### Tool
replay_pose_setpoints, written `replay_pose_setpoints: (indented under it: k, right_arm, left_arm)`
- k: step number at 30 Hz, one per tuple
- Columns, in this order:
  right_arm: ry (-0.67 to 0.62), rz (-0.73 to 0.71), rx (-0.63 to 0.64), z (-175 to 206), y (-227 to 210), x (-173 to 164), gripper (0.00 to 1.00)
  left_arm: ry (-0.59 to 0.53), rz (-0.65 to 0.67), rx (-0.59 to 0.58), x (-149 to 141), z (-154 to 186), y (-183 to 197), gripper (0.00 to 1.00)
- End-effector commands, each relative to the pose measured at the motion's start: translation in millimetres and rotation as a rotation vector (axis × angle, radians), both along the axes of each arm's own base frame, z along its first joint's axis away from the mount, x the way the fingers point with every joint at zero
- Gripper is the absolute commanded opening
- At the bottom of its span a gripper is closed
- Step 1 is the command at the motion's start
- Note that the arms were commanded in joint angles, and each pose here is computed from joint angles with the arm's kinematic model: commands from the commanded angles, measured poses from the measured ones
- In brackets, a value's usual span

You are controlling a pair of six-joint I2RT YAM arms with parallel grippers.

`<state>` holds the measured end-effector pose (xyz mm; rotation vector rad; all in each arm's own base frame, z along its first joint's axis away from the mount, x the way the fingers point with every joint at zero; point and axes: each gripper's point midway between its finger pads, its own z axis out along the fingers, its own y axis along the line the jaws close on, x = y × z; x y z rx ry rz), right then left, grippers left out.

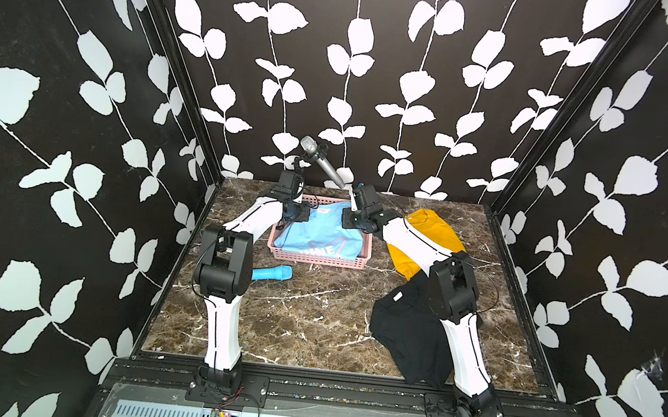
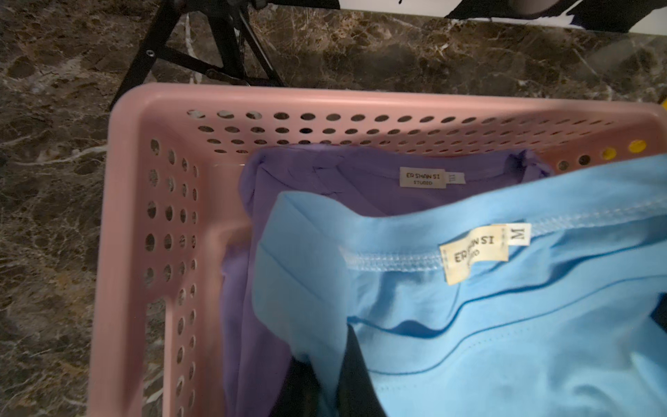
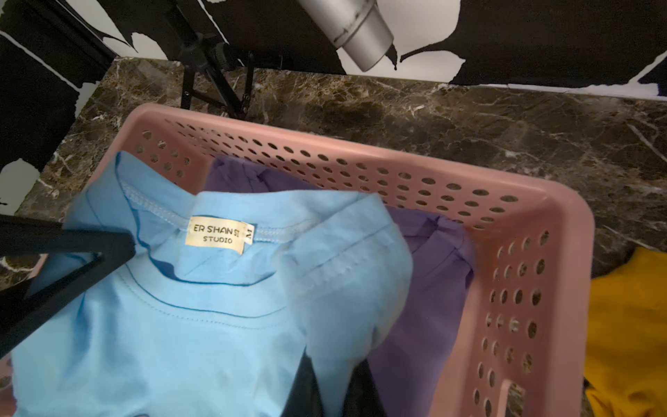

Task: Put the folded t-shirts into the basket
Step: Place the T-shirt in the bin.

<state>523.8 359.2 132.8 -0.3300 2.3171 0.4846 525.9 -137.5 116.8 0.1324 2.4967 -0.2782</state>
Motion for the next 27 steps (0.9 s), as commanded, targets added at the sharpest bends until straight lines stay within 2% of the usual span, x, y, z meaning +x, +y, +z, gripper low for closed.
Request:
replay_pose_setpoints:
  k: [1,11,15,17,22,23,27]
  right_arm:
    - [-0.021,-0.028,-0.014,-0.9,-10.6,18.8,0.00]
    - [0.017,-0.048,-0.052,-25.9,-18.4,28.2,0.02]
    - [0.012,-0.050,-0.067,-20.8,-21.8,30.2,0.17]
    - [0.002,-0.052,-0.068,-13.3,-23.5,30.3,0.25]
    - [-0.039,-0.049,-0.075,13.0,-31.9,27.7,0.39]
    - [-0.056,-0.035,-0.065,22.8,-31.4,25.7,0.42]
    - [-0.105,0.006,-0.017,50.1,-31.4,14.6,0.55]
  left_arm:
    - [-0.013,-0.003,0.001,6.7,6.6,3.0,0.00]
    - [0.035,0.007,0.042,10.0,-22.3,9.4,0.02]
    - [0.034,0.013,0.068,10.9,-22.2,12.9,0.16]
    - [0.031,0.015,0.078,12.0,-19.1,15.0,0.26]
    - [0.016,0.021,0.096,12.0,-7.4,18.2,0.43]
    - [0.007,0.022,0.094,11.2,-1.7,18.3,0.50]
    - [-0.023,0.030,0.071,6.8,16.4,18.2,0.57]
